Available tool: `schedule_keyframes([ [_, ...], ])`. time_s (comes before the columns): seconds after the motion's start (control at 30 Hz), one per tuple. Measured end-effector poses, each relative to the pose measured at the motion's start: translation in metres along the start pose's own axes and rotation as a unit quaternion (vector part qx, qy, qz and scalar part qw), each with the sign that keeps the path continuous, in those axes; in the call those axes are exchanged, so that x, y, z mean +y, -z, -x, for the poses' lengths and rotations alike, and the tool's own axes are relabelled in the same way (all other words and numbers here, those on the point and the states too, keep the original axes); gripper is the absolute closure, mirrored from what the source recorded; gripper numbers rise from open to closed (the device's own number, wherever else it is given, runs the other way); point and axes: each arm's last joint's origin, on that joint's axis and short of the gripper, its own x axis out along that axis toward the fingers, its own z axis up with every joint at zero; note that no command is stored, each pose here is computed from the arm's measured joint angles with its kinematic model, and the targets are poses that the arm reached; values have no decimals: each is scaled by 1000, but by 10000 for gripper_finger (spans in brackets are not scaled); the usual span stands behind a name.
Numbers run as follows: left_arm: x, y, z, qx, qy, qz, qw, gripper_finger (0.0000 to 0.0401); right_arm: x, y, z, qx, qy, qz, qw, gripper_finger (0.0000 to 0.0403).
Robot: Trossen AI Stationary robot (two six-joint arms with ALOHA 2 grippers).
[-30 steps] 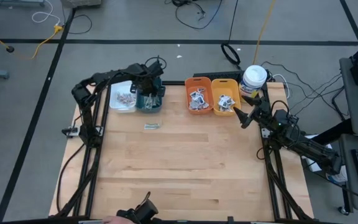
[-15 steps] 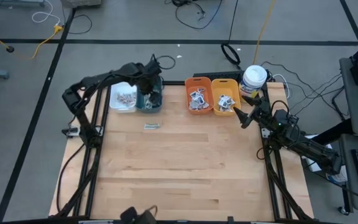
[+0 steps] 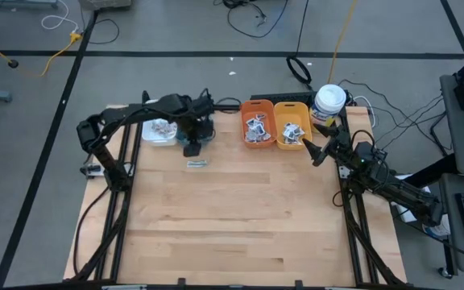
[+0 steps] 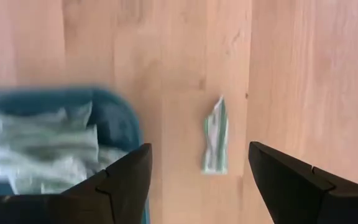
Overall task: Pick & Place First Aid Supplies
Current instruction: Put the bandage pack into the blue bin
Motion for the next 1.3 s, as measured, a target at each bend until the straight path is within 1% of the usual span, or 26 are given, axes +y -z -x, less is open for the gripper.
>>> schedule_keyframes([
  [0.13,-15,-5,-15,-9,1,-36,999,128,0,0,0,0,0,0,1000,11],
  [0.23,-23,-4,-30,-7,6,-40,999,128,0,0,0,0,0,0,1000,11],
  [0.4,-30,5,-54,-3,3,-51,999,128,0,0,0,0,0,0,1000,11],
  [0.67,-34,13,-78,-22,-17,-64,998,128,0,0,0,0,0,0,1000,11],
  [0.77,-33,17,-85,-23,-31,-64,997,128,0,0,0,0,0,0,1000,11],
  [0.97,-36,21,-96,-37,-42,-72,996,128,0,0,0,0,0,0,1000,11],
  [1.17,-39,23,-102,-45,-43,-85,994,128,0,0,0,0,0,0,1000,11],
  [1.23,-39,23,-102,-45,-45,-87,994,135,0,0,0,0,0,0,1000,11],
  [1.3,-39,23,-102,-45,-46,-89,994,157,0,0,0,0,0,0,1000,11],
])
